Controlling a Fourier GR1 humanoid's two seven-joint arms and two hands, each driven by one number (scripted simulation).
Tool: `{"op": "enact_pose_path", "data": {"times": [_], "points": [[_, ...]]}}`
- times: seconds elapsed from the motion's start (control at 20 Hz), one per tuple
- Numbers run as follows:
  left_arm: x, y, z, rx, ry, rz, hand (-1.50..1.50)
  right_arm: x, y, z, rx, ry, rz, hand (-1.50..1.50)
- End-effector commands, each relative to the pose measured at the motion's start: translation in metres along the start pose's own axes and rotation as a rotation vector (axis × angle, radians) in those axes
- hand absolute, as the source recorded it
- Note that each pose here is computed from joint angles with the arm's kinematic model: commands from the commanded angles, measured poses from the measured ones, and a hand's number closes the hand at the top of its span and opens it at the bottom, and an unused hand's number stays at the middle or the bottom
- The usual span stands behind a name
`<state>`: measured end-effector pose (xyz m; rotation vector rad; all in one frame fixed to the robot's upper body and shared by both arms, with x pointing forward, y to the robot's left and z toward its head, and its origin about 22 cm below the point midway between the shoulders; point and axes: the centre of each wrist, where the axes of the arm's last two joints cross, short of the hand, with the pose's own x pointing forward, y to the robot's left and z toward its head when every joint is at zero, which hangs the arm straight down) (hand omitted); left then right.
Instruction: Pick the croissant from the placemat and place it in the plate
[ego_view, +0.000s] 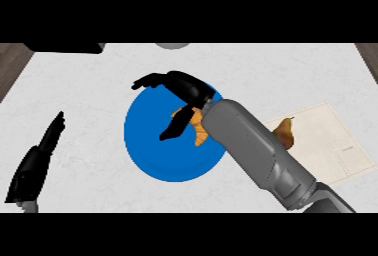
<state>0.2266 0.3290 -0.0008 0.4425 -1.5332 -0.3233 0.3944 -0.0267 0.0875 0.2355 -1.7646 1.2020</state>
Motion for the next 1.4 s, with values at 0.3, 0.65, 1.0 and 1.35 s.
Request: {"op": "enact_pose_path", "data": {"times": [0.3,0.65,1.0,1.35], "points": [[-0.008,-0.002,0.015,0.005,-0.003,0.006,0.00,-0.027,-0.058,0.014,-0.273,0.065,-0.283,-1.50],[0.009,-0.007,-0.002,0.005,-0.024,0.003,0.00,-0.061,-0.132,0.072,-0.347,-0.047,-0.447,-1.50],[0.006,-0.001,-0.010,-0.014,-0.038,0.021,0.00,-0.083,-0.160,0.117,-0.367,-0.084,-0.382,-1.50],[0.013,-0.010,-0.013,-0.030,-0.061,-0.001,0.00,-0.090,-0.185,0.151,-0.384,-0.073,-0.350,-1.50]]}}
